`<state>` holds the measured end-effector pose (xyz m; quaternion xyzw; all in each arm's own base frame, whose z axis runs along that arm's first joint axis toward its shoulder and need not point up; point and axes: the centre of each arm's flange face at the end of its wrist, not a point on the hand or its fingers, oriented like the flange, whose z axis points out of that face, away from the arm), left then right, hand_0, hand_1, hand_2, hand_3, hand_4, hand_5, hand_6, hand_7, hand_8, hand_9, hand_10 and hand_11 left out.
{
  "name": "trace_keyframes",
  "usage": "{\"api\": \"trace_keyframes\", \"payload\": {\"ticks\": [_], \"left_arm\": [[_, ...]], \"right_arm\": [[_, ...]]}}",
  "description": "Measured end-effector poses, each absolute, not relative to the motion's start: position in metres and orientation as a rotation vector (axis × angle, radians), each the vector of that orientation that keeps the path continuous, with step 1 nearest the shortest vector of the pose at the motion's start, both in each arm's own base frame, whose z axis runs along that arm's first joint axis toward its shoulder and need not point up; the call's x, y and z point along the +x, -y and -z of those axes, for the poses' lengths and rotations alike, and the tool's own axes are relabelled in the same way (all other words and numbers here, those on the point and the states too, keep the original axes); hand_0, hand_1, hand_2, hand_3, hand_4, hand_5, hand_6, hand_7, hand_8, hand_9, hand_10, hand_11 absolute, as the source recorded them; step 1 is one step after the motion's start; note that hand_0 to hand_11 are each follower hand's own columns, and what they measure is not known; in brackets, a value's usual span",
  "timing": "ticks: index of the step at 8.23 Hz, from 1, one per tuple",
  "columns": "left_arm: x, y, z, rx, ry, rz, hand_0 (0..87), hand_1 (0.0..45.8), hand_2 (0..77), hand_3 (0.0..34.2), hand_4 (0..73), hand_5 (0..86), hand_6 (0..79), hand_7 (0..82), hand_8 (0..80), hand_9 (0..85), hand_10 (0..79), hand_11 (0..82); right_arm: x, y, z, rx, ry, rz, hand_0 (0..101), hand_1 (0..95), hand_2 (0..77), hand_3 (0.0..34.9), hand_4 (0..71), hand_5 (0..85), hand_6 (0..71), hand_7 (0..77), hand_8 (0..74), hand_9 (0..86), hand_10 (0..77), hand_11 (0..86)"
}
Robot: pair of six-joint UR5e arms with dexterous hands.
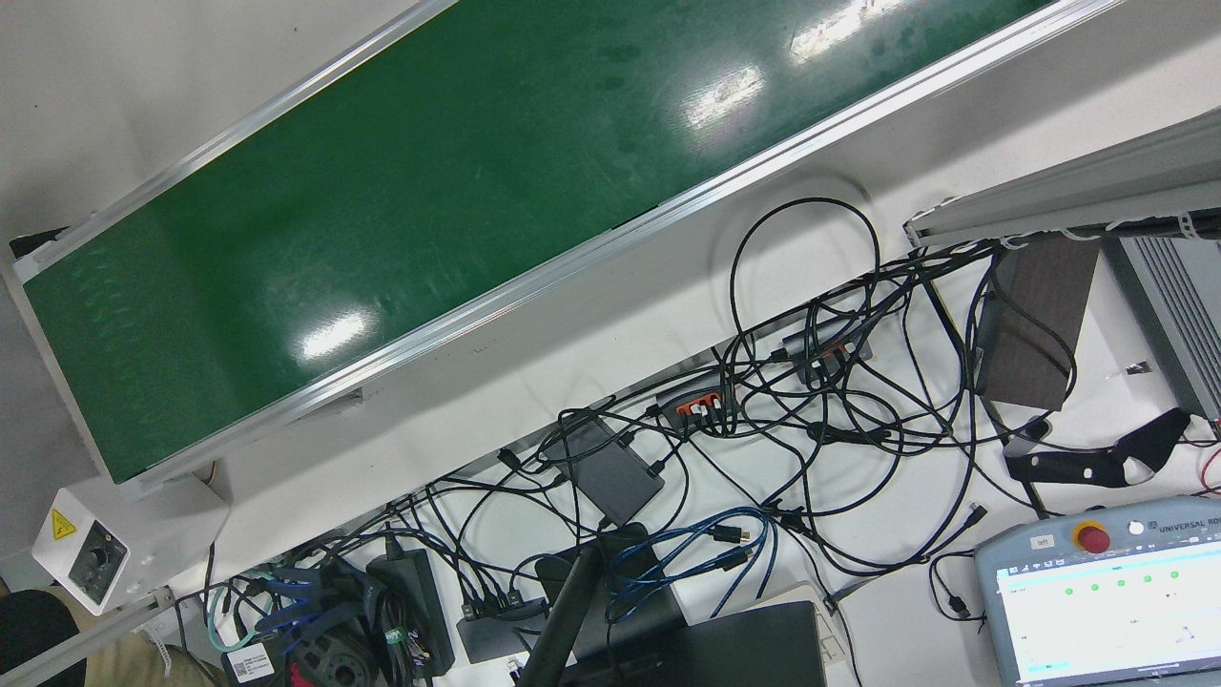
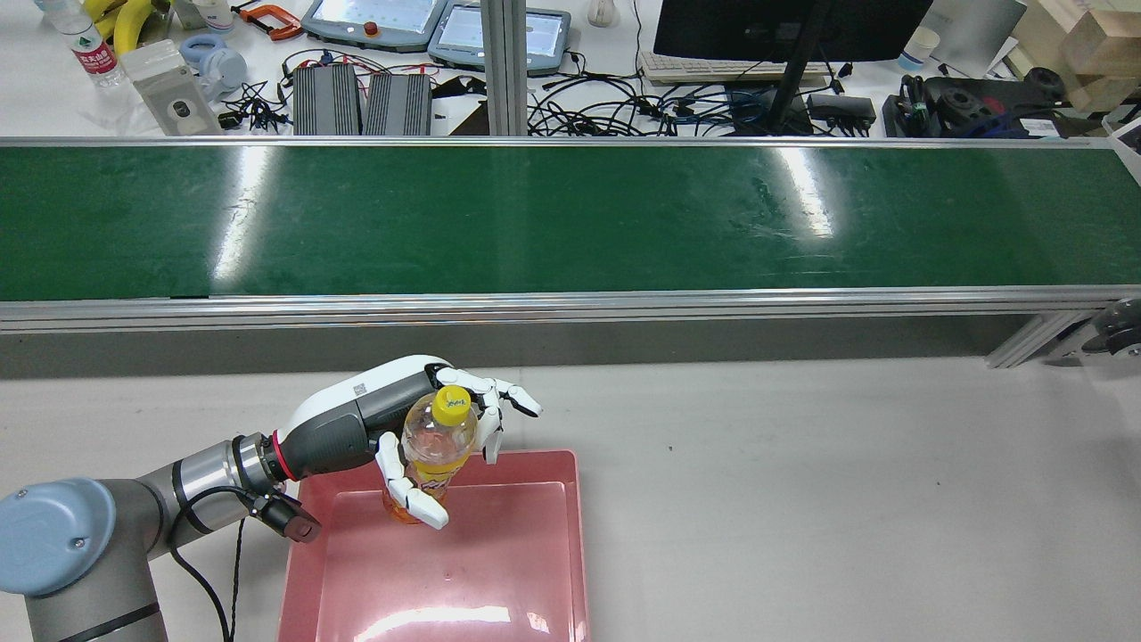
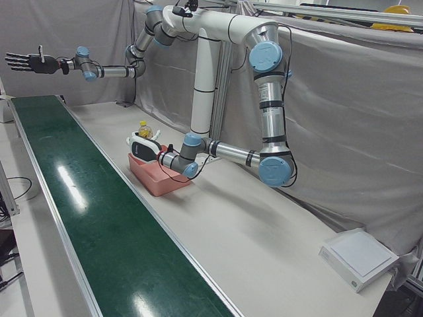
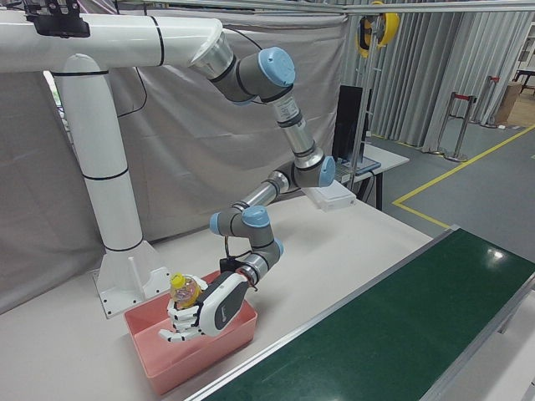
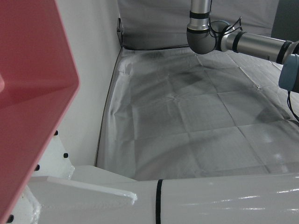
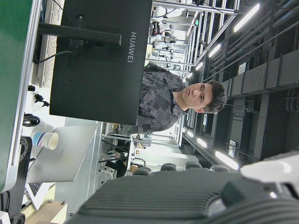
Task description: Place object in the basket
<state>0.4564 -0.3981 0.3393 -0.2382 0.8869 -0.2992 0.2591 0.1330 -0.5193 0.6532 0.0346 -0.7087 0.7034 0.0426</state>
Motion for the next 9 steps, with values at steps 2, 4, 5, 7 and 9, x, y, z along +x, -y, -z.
{"api": "trace_keyframes", "payload": {"ticks": [2,4,5,7,9], "left_arm": [[0.4541,0.3974,-0.3424,-0.651,-2.417,0.804,51.1,4.4,3.8,0.0,49.1,55.1,45.8,60.5,12.0,15.8,19.6,31.6],[0.4532,0.3976,-0.3416,-0.654,-2.422,0.802,48.6,1.6,0.0,0.5,31.6,40.4,0.0,8.7,6.0,8.2,4.9,7.6],[0.4527,0.3976,-0.3405,-0.656,-2.425,0.801,48.0,1.1,0.0,2.1,12.5,20.7,0.0,1.1,6.0,6.5,4.9,7.6],[0.4502,0.3964,-0.3357,-0.660,-2.431,0.793,48.0,1.1,0.0,4.2,6.5,6.5,0.0,1.1,6.0,6.5,4.9,7.6],[0.4489,0.3956,-0.3334,-0.662,-2.431,0.793,48.0,1.1,0.0,4.3,7.1,7.1,0.0,0.5,6.0,6.5,4.9,7.6]], "right_arm": [[0.1330,0.5193,-0.6532,0.106,2.168,-2.152,0,0.0,0.5,0.3,0.0,0.0,0.0,0.5,0.0,0.0,0.0,0.0],[0.1330,0.5192,-0.6533,0.106,2.168,-2.152,0,0.0,0.5,0.3,0.0,0.0,0.0,0.5,0.0,0.0,0.0,0.0],[0.1330,0.5191,-0.6534,0.106,2.168,-2.152,0,0.0,0.5,0.3,0.0,0.0,0.0,0.5,0.0,0.0,0.0,0.0],[0.1330,0.5193,-0.6532,0.106,2.168,-2.152,0,0.0,0.5,0.3,0.0,0.0,0.0,0.5,0.0,0.0,0.0,0.0],[0.1330,0.5195,-0.6530,0.105,2.169,-2.152,0,0.0,0.5,0.3,0.0,0.0,0.0,0.5,0.0,0.0,0.0,0.0]]}}
